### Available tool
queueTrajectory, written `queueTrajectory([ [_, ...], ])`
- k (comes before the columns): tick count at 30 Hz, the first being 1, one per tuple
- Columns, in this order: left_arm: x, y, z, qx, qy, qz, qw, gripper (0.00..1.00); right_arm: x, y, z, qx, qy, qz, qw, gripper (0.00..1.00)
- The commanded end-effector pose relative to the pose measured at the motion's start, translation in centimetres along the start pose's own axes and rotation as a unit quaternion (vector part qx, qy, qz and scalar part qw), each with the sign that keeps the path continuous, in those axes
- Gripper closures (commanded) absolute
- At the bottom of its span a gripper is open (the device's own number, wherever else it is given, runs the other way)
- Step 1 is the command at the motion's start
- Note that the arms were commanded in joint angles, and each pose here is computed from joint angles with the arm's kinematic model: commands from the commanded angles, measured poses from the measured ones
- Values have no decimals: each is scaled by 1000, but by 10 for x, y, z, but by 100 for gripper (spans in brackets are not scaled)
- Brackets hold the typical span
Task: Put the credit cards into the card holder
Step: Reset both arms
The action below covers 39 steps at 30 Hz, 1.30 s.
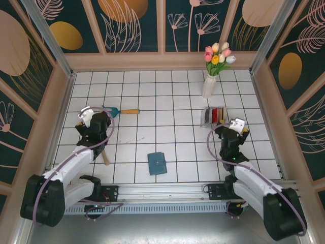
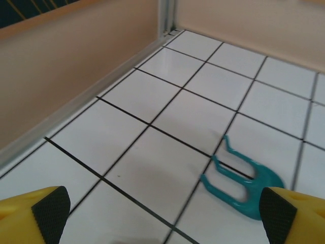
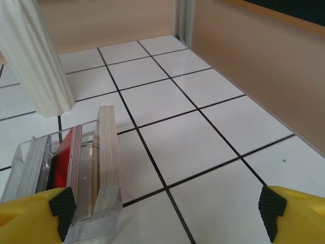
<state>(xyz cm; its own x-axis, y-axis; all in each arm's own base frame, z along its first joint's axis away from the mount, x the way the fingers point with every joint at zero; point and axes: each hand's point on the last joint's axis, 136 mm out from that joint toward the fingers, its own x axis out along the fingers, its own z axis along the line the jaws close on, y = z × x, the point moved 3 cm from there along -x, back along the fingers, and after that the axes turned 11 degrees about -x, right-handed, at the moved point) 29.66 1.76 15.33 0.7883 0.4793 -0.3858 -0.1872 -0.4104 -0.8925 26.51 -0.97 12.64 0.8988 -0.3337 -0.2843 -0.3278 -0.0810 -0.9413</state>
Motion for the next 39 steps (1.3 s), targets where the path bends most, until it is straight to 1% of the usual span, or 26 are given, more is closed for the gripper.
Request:
queueTrajectory([
  [1, 6, -19, -4, 31, 11, -74, 997, 2, 11, -29, 12, -9, -52, -80, 995, 4],
  [3, 8, -14, -2, 41, 28, -101, 994, 1, 21, -27, 13, -22, -44, -74, 996, 4],
  [4, 9, -9, -1, 47, 32, -106, 993, 1, 26, -27, 17, -24, -51, -69, 996, 4],
  [6, 13, -4, -1, 51, 41, -109, 992, 2, 31, -33, 19, -21, -54, -84, 995, 4],
  [7, 15, 1, -4, 55, 57, -107, 991, 2, 33, -35, 21, -21, -59, -91, 994, 4],
  [9, 18, 0, -15, 66, 86, -110, 988, 1, 38, -38, 24, -26, -65, -98, 993, 4],
  [12, 16, -10, -26, 59, 129, -150, 979, 1, 44, -43, 27, -34, -80, -115, 989, 4],
  [14, 24, -6, -35, 81, 142, -148, 975, 1, 50, -44, 26, -31, -81, -113, 990, 4],
  [16, 36, -8, -30, 65, 119, -143, 980, 1, 52, -44, 27, -26, -92, -110, 989, 4],
  [17, 38, -5, -28, 63, 132, -129, 981, 1, 52, -44, 27, -20, -99, -114, 988, 4],
  [19, 32, -8, -17, 38, 146, -143, 978, 2, 47, -38, 30, -17, -119, -134, 984, 4],
  [20, 27, -7, -14, 31, 154, -148, 977, 1, 44, -38, 27, -16, -107, -148, 983, 4],
  [22, 25, -2, -8, 24, 165, -151, 974, 2, 46, -37, 27, -12, -110, -138, 984, 4],
  [23, 25, -5, -8, 18, 166, -169, 971, 1, 48, -37, 27, -13, -106, -135, 985, 4],
  [24, 28, -5, -10, 20, 166, -165, 972, 2, 51, -37, 27, -11, -106, -127, 986, 4],
  [25, 36, 0, -14, 31, 158, -133, 978, 2, 55, -37, 26, -7, -101, -122, 987, 4],
  [27, 39, -4, -12, 19, 158, -142, 977, 1, 58, -36, 19, 7, -78, -118, 990, 4],
  [28, 41, -2, -12, 22, 156, -131, 979, 1, 60, -35, 18, 10, -76, -113, 991, 4],
  [31, 41, -2, -11, 23, 155, -131, 979, 1, 64, -33, 9, 31, -62, -107, 992, 3],
  [33, 40, -2, -11, 22, 156, -134, 979, 1, 72, -32, 13, 28, -77, -91, 992, 4],
  [34, 40, -2, -11, 23, 155, -133, 979, 1, 76, -26, 13, 33, -96, -85, 991, 4],
  [35, 40, -2, -10, 23, 154, -134, 979, 1, 71, -27, 13, 34, -106, -105, 988, 4],
  [37, 40, -2, -11, 23, 155, -134, 979, 1, 70, -24, 8, 40, -77, -98, 991, 4],
  [39, 40, -3, -11, 23, 156, -134, 978, 1, 73, -24, 8, 41, -75, -91, 992, 3],
])
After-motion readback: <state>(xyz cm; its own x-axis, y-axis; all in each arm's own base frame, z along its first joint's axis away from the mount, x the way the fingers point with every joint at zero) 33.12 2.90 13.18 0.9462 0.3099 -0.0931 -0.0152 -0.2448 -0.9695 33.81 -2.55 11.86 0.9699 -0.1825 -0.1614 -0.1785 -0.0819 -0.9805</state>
